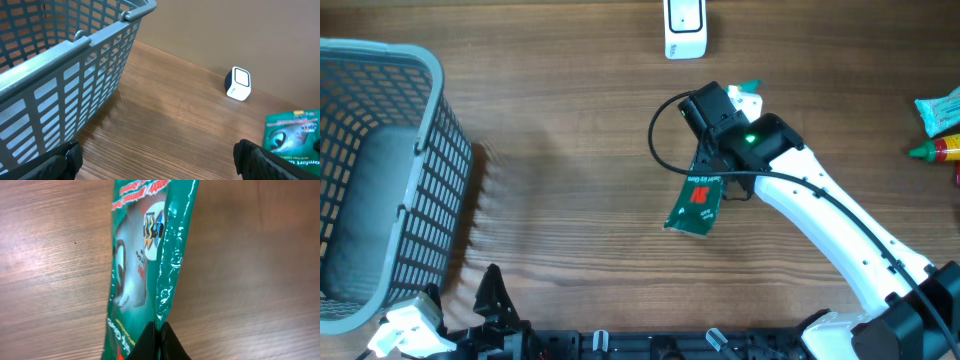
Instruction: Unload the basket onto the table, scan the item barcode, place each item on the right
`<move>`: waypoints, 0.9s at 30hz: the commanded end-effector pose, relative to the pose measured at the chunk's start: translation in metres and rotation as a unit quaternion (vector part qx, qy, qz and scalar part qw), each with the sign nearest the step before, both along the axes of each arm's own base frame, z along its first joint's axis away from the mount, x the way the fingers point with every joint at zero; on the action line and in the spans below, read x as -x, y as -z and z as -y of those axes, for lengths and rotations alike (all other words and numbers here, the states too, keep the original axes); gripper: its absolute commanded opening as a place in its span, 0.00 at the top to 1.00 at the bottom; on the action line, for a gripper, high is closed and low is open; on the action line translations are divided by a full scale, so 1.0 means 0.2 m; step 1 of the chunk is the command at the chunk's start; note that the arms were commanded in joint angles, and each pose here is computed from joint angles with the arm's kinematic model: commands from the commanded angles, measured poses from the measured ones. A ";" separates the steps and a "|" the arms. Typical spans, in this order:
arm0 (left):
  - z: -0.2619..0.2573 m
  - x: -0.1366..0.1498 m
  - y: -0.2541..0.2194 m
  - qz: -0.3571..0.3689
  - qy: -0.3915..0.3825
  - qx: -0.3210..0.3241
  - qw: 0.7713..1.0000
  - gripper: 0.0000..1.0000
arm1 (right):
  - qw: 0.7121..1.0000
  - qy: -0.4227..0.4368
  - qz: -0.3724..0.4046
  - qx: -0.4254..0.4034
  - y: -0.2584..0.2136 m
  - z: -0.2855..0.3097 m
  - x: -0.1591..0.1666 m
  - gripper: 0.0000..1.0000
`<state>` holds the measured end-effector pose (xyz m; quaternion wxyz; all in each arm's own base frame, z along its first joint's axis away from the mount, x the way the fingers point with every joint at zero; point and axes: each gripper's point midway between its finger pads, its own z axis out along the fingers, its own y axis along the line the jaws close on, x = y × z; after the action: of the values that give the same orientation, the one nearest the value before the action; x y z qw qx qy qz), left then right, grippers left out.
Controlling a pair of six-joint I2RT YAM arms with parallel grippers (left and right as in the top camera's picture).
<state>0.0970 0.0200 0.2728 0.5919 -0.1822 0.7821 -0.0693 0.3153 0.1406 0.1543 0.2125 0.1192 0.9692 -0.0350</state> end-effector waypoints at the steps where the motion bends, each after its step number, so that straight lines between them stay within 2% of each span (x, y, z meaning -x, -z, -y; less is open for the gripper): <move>1: 0.00 0.00 0.00 0.001 -0.005 0.002 1.000 0.00 | 0.990 0.127 -0.020 -0.050 0.05 0.00 0.06 0.95; 5: 0.00 0.00 0.00 0.001 -0.005 0.002 1.000 0.00 | 0.954 0.285 -0.054 -0.080 0.08 0.05 0.20 0.96; 7: 0.00 0.00 0.00 0.001 -0.005 0.002 1.000 0.00 | 0.907 0.403 -0.082 -0.095 0.10 0.07 0.32 0.96; 13: 0.00 0.00 0.00 0.001 -0.005 0.002 1.000 0.00 | 0.833 0.535 -0.074 -0.121 0.11 0.08 0.37 0.96; 14: 0.00 0.00 0.00 0.001 -0.005 0.002 1.000 0.00 | 0.827 0.542 -0.084 -0.121 0.11 0.07 0.39 0.96; 16: 0.00 0.00 0.00 0.001 -0.005 0.002 1.000 0.00 | 0.823 0.543 -0.136 -0.093 0.12 0.08 0.52 0.95; 17: 0.00 0.00 0.00 0.001 -0.005 0.003 1.000 0.00 | 0.831 0.528 -0.160 -0.075 0.11 0.09 0.57 0.96; 19: 0.00 0.00 0.00 0.001 -0.005 0.002 1.000 0.00 | 0.832 0.525 -0.173 -0.050 0.10 0.13 0.63 0.96; 23: 0.00 0.00 0.00 0.001 -0.005 0.002 1.000 0.00 | 0.850 0.495 -0.158 -0.083 0.12 0.08 0.54 0.96; 26: 0.00 0.00 0.00 0.001 -0.005 0.002 1.000 0.00 | 0.862 0.480 -0.145 -0.073 0.18 0.07 0.47 0.95; 27: 0.00 0.00 0.00 0.001 -0.005 0.002 1.000 0.00 | 0.876 0.452 -0.154 -0.066 0.22 0.05 0.44 0.95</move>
<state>0.0970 0.0200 0.2728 0.5919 -0.1822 0.7821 -0.0693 0.2191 0.1279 0.1283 0.0162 0.5755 0.8153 -0.0620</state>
